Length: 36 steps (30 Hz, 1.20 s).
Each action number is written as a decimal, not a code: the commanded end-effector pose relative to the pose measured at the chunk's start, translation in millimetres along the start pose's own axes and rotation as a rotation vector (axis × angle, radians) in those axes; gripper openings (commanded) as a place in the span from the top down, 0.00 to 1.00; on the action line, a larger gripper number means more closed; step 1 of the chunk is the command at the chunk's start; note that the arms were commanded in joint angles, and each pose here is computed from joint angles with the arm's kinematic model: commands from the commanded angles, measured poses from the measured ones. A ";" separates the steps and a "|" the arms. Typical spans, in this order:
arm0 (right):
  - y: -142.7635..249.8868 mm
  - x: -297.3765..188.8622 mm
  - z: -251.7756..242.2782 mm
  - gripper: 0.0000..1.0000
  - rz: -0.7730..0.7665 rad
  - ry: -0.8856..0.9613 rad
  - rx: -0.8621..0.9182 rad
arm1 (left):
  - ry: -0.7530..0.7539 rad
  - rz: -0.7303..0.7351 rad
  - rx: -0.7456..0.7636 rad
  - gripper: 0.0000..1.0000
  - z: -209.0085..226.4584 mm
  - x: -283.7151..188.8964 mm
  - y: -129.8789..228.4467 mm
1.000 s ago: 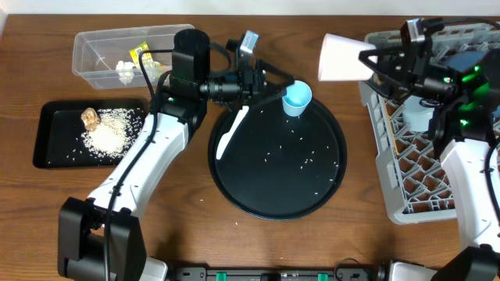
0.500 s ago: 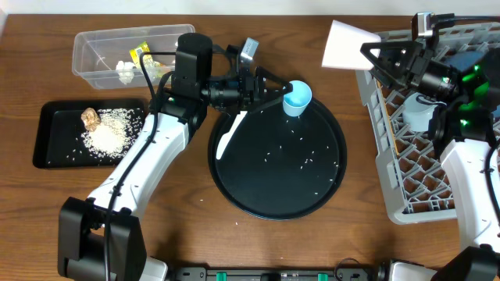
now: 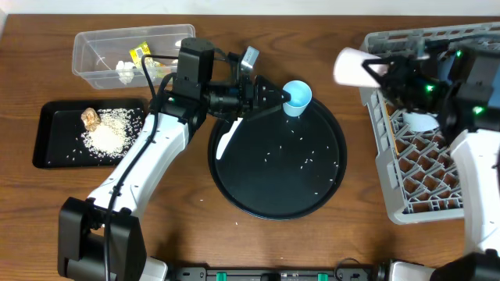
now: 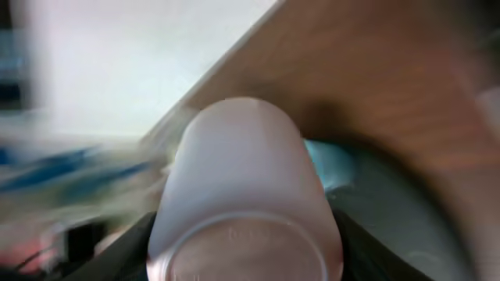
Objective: Sort waste into correct bins and load items into the dishwasher rack
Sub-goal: 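Lower the pink cup into the dish rack and release, right gripper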
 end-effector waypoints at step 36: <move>-33.3 -149.7 -264.1 0.62 -0.100 1.077 0.534 | -0.145 -0.006 0.031 0.39 30.5 -1.8 7.7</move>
Point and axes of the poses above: each gripper's point midway between its finger pads, its own x axis out along the fingers, its own z axis along the line the jaws close on, y = z × x, the point moved 7 cm from there along -x, back along the fingers, and after that the axes turned 12 degrees about -x, right-handed, at the moved point
